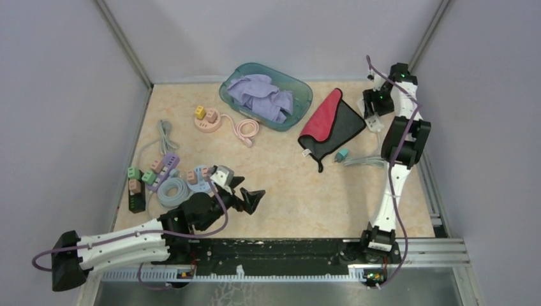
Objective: Pull the plug off the socket
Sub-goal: Place the socket at the corner of the board.
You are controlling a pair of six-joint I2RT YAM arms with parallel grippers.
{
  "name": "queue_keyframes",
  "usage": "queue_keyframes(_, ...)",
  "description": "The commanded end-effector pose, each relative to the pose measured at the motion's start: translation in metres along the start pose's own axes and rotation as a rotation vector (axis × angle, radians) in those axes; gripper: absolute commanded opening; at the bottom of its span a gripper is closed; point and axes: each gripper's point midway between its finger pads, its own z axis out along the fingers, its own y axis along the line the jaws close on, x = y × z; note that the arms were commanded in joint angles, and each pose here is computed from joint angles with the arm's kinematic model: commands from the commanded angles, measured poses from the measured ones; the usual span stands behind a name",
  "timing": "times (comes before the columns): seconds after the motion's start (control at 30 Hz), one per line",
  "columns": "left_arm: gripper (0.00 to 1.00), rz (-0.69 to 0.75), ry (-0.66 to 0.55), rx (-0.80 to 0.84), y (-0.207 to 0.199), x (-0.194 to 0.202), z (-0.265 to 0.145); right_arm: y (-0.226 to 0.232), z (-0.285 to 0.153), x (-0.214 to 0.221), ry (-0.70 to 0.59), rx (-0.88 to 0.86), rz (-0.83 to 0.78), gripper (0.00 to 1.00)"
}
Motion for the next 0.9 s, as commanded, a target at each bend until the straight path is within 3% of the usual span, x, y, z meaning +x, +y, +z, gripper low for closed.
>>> queue_keyframes(0.0,1.0,-0.042,-0.016,0.001,-0.004,-0.016,-0.003,0.01,-0.079,-0.042,-0.194,0.022,-0.009,0.61)
queue_keyframes(0.4,1.0,-0.099,0.032,-0.01,-0.004,-0.012,-0.009,0.065,-0.161,-0.028,-0.385,-0.019,-0.059,0.65)
queue_keyframes(0.87,1.0,-0.134,0.065,0.015,-0.01,-0.005,-0.011,0.194,-0.27,-0.012,-0.683,-0.407,-0.176,0.65)
